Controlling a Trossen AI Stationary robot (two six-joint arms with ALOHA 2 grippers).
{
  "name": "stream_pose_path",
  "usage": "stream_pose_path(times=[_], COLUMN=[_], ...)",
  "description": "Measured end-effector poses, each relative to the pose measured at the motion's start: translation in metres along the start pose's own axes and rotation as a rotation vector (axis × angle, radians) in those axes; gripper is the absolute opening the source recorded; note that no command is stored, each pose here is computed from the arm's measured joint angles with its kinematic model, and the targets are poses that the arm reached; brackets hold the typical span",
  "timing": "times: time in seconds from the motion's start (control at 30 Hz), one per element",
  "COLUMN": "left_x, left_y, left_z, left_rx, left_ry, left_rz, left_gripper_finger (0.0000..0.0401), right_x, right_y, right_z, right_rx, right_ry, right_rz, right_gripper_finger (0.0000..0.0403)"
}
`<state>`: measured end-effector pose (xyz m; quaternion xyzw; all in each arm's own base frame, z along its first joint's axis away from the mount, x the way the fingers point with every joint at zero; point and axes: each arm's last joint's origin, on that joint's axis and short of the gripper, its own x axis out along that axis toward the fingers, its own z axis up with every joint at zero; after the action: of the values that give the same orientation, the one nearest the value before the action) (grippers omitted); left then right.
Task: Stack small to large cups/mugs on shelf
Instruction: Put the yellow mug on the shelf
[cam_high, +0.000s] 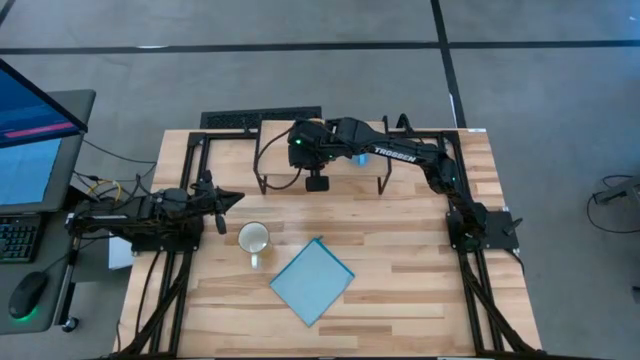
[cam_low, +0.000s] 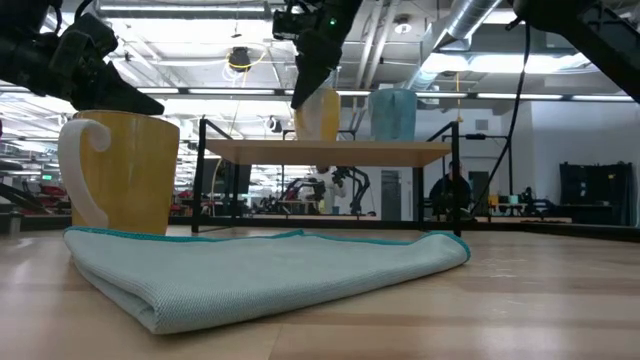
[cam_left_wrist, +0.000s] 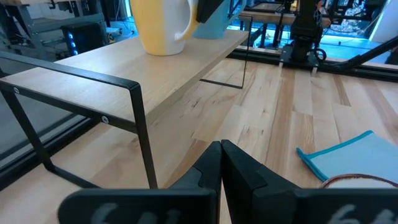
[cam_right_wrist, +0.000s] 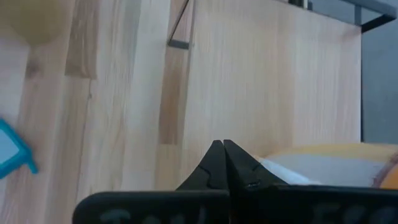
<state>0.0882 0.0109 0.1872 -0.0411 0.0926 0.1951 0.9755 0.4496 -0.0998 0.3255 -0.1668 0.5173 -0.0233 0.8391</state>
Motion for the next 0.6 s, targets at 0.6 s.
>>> stream_pose_path(times=[0.6], left_x=[0.0], left_y=[0.0], left_z=[0.0], left_rx=[-0.001], left_ry=[0.0], left_rz=[0.0], left_gripper_finger=[0.0], right_x=[-0.0013], right_y=[0.0033], right_z=[-0.0092], right_rx=[-0.004], right_ry=[0.102], right_rz=[0.016], right_gripper_finger=[0.0001])
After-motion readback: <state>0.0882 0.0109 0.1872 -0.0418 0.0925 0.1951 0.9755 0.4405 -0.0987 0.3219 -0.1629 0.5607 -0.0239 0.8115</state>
